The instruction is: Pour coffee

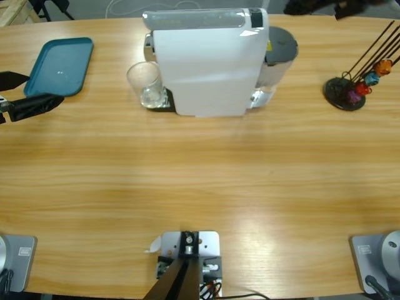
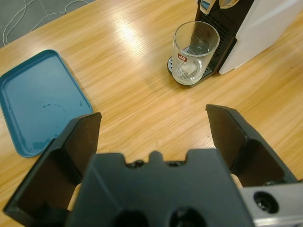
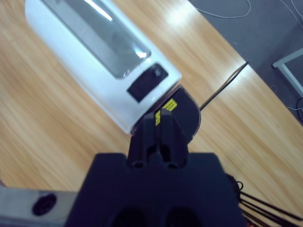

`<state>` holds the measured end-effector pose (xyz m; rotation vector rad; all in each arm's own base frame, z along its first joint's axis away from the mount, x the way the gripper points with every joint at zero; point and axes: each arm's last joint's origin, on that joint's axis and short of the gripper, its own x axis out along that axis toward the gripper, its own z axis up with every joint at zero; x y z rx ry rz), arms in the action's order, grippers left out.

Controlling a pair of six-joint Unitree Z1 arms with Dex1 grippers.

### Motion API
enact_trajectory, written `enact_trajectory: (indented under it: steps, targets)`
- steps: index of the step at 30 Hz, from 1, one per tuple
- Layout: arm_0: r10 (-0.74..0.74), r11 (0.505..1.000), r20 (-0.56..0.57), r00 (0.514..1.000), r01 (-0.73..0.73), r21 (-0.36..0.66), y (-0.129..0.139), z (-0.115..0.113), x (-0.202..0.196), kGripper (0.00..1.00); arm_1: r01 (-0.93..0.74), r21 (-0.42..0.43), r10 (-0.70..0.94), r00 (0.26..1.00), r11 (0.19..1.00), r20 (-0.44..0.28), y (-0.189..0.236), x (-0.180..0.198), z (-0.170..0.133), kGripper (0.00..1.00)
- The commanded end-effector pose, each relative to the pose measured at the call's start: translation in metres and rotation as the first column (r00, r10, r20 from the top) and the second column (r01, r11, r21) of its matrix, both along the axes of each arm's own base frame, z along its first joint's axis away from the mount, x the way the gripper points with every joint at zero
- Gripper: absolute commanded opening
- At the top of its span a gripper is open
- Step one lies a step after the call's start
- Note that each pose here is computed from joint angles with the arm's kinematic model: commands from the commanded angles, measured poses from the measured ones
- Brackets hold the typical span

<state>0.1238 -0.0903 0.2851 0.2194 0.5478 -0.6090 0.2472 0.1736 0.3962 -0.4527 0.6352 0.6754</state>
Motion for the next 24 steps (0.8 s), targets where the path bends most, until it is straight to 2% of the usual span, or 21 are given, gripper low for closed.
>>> enact_trajectory:
  steps: [1,24]
  targets:
    - [0.022,0.999,-0.047,0.999,-0.02,0.034,0.0,-0.011,0.002,0.959,-0.02,-0.059,0.017,0.998,0.998,-0.065,0.022,0.027,-0.013,0.0]
    - [0.024,0.999,-0.046,0.999,-0.023,0.036,0.0,-0.012,0.002,0.96,-0.051,-0.09,0.043,0.994,0.995,-0.097,0.051,0.05,-0.024,0.0]
